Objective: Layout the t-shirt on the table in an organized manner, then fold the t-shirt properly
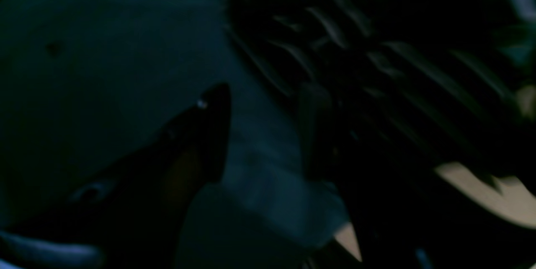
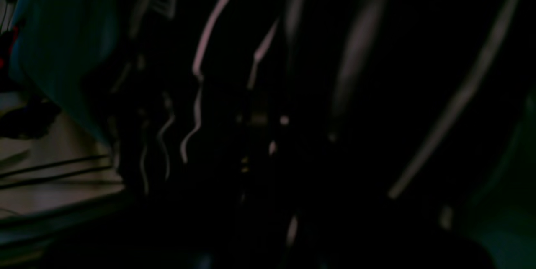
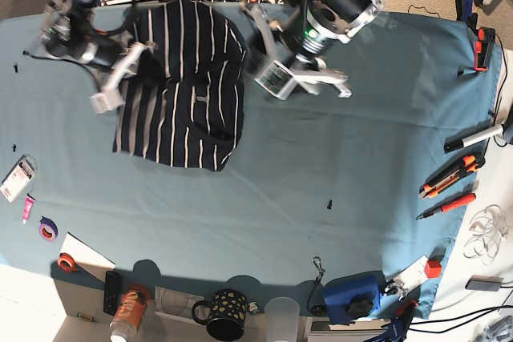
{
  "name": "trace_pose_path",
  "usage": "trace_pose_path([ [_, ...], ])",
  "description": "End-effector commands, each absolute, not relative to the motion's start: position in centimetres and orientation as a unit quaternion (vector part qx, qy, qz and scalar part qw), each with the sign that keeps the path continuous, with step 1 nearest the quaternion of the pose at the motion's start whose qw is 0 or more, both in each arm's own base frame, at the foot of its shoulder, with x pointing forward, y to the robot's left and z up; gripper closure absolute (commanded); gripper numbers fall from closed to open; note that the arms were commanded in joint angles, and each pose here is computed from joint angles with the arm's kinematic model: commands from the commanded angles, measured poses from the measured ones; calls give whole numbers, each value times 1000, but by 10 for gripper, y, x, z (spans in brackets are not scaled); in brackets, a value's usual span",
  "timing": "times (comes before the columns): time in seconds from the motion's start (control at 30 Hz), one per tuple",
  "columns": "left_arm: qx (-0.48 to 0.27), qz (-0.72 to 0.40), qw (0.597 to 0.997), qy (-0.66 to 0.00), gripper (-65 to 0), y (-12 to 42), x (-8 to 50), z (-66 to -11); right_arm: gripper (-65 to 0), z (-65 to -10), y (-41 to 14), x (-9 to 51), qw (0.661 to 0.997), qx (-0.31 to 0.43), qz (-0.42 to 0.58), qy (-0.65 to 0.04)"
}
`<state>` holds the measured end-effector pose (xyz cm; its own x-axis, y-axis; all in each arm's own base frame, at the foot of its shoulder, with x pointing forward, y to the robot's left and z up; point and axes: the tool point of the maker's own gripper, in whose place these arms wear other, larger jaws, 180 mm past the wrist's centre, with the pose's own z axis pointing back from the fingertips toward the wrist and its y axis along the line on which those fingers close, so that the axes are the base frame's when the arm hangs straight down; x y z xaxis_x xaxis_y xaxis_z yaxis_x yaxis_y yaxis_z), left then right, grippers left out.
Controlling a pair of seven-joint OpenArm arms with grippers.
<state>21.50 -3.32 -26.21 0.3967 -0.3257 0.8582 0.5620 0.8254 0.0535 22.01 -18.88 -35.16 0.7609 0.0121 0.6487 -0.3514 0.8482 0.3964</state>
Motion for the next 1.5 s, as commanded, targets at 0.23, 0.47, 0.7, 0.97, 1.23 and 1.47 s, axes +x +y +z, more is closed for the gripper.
trace_pose_path([
  [0.23,81,-168,812,-552,-202,48,251,-236,-14,-289,-218,292,864,170,118,-459],
  [0.47,165,-91,821,-539,-33,121,259,-238,-14,-343,-203,318,889,209,99,-396],
  [0.7,182,-35,843,-506,0,179,251,-251,-13,-367,-229,319,919,144,48,-363],
  [0.97,163,-38,865,-472,0,208,249,-270,-13,-337,-230,319,909,164,41,-381],
  [1.23,71,-27,890,-450,0,206,234,-284,0,-257,-270,307,871,88,39,-482],
  [1.47,67,-25,915,-397,0,210,205,-305,0,-281,-276,254,895,111,24,-431],
])
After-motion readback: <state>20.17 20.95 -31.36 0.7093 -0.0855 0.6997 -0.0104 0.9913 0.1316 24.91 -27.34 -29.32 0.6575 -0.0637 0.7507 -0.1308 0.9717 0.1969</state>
